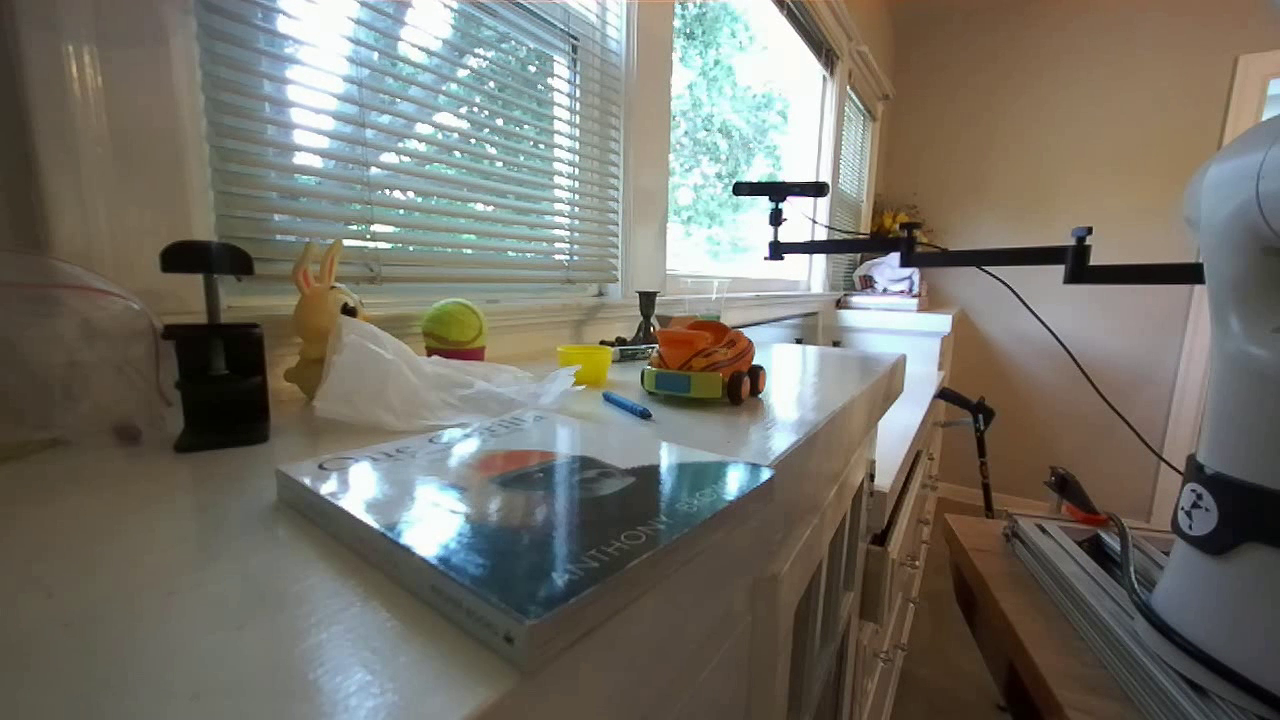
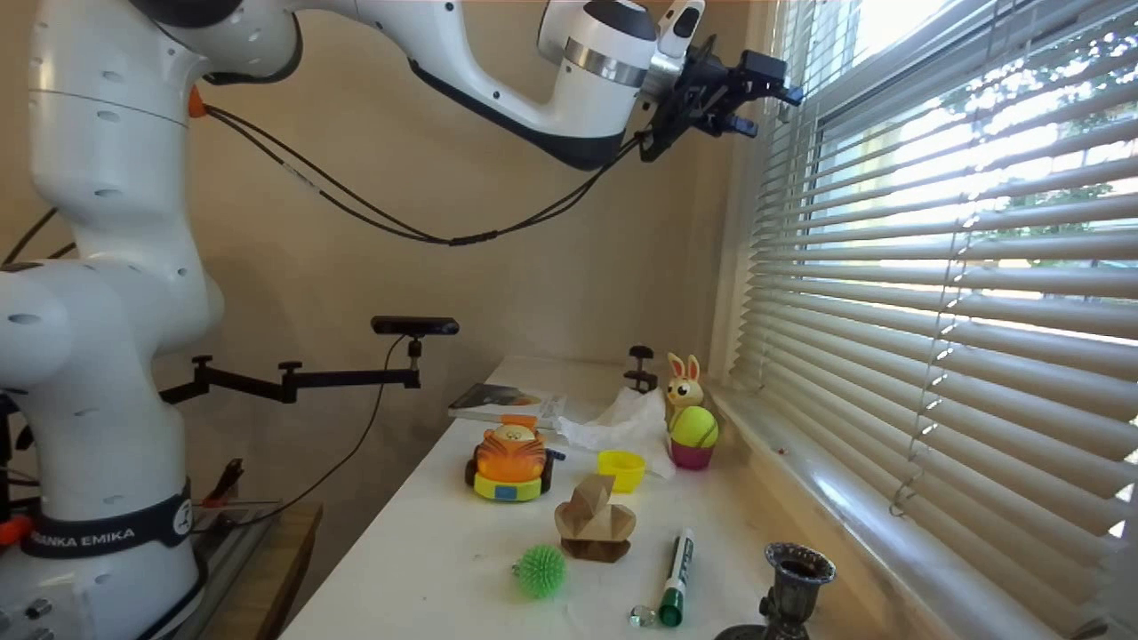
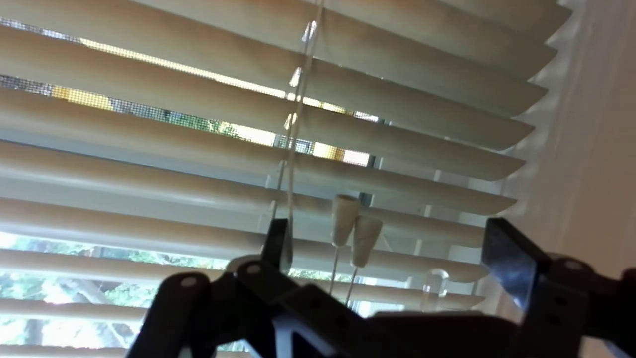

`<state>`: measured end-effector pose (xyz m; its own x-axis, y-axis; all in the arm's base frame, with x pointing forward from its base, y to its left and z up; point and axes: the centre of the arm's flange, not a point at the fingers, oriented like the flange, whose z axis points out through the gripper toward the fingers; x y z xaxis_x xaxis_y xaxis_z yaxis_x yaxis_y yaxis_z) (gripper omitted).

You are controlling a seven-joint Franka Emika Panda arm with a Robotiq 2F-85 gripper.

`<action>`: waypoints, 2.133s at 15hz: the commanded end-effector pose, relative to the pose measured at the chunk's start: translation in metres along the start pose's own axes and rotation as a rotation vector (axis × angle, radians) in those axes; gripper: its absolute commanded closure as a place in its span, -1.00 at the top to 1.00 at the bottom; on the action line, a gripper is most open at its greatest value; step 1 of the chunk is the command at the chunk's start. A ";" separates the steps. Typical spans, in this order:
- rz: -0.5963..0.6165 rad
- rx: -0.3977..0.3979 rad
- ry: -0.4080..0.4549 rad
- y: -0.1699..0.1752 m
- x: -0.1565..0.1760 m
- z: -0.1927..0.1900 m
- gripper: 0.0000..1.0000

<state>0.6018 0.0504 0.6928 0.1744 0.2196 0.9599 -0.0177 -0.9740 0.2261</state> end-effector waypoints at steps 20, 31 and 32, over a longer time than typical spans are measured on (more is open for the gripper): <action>-0.052 -0.050 0.032 -0.002 0.002 -0.014 -0.92; -0.043 -0.073 0.029 -0.003 0.007 -0.022 0.26; -0.042 -0.073 0.029 -0.004 0.007 -0.022 0.42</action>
<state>0.5893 0.0492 0.7066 0.1568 0.2653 0.9513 -0.0563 -0.9593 0.2768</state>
